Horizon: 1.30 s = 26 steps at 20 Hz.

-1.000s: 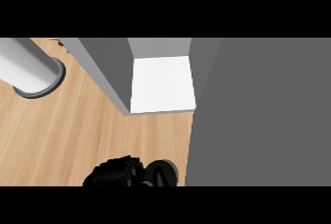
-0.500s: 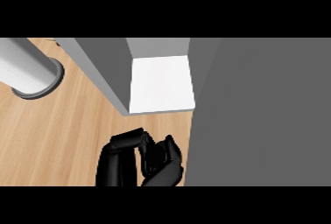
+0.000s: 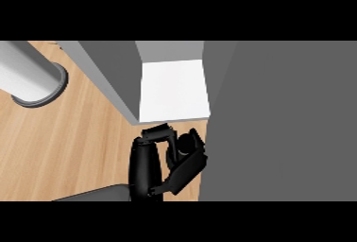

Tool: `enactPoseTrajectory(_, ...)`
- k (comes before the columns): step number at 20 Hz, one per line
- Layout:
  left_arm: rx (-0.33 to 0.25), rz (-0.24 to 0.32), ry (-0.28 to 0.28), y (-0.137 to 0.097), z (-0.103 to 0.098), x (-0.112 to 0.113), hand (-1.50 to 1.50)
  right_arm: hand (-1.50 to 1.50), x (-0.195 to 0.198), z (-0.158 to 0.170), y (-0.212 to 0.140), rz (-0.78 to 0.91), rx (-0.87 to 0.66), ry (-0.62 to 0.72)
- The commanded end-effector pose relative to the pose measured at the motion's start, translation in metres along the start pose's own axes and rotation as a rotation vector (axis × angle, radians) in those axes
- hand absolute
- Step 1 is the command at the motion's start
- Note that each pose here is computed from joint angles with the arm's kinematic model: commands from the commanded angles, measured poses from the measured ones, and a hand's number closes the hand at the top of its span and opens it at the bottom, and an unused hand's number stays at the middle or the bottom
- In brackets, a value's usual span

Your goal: Pick up the wine, place it into the cabinet and close the cabinet

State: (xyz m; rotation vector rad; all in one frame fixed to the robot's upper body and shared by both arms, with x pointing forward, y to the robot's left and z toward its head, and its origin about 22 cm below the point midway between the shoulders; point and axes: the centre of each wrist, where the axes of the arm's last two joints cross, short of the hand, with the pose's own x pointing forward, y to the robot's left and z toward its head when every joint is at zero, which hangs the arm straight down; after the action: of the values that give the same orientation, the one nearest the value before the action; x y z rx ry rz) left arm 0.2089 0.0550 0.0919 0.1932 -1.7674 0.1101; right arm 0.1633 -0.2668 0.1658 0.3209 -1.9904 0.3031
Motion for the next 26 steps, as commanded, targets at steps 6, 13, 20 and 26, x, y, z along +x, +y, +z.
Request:
enactPoseTrajectory(6, 0.037, -0.056, 0.005, -0.012, -0.013, -0.016, 1.50, -1.50, 0.007, -0.004, -0.001, -0.020, 0.002, -0.022)
enactPoseTrajectory(13, 0.062, -0.064, -0.017, -0.013, -0.014, -0.023, 1.50, -1.50, 0.001, -0.002, -0.009, -0.023, -0.010, -0.006)
enactPoseTrajectory(20, 0.058, -0.006, -0.015, -0.027, -0.033, 0.002, 1.50, -1.50, 0.001, -0.002, -0.007, -0.027, 0.015, -0.014)
enactPoseTrajectory(26, 0.096, 0.006, 0.036, -0.029, -0.049, 0.008, 1.50, -1.50, -0.001, -0.001, -0.006, -0.051, 0.005, -0.024)
